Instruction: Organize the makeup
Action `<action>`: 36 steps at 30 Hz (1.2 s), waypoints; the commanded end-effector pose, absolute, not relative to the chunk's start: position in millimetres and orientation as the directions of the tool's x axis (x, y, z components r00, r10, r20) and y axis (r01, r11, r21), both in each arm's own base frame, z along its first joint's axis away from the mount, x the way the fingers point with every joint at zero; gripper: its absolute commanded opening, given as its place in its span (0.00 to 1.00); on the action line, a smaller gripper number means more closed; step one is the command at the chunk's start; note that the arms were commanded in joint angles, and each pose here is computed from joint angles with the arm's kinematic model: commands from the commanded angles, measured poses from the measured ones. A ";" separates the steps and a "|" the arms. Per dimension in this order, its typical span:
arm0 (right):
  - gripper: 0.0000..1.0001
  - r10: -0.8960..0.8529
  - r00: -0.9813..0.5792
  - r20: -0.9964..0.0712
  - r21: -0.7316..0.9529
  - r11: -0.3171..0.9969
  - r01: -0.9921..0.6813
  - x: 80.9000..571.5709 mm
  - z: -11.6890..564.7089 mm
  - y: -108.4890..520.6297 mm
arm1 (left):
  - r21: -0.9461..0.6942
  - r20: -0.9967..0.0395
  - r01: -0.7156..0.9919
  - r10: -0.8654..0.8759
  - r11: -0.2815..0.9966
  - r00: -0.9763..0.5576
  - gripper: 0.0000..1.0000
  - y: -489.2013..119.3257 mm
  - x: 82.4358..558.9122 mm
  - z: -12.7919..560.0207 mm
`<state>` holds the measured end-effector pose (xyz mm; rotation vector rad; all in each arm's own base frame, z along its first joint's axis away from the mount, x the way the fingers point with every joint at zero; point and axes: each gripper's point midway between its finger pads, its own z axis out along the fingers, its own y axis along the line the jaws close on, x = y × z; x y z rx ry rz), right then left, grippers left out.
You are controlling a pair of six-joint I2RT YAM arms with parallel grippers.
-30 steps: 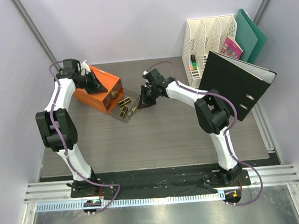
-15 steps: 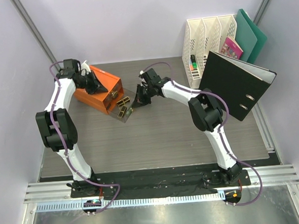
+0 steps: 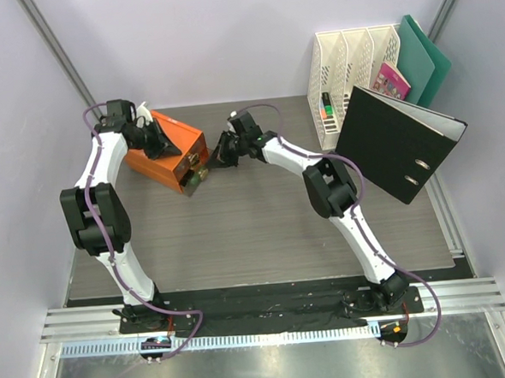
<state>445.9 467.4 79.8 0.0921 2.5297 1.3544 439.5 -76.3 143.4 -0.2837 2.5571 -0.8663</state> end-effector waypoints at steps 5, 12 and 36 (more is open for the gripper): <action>0.05 0.288 -0.941 -0.179 0.909 0.413 -0.047 467.9 106.2 522.2 | -0.318 0.147 -0.279 -0.243 0.906 -0.959 0.00 -50.0 327.7 29.0; 0.08 0.301 -0.929 -0.216 0.893 0.445 -0.064 466.9 112.6 511.8 | -0.320 0.102 -0.263 -0.243 0.910 -0.965 0.00 -48.6 336.4 40.5; 0.58 0.069 -0.813 -0.578 0.404 0.890 -0.212 382.6 162.3 324.2 | -0.426 -0.710 -0.047 -0.366 0.903 -0.602 0.87 -38.5 402.2 303.8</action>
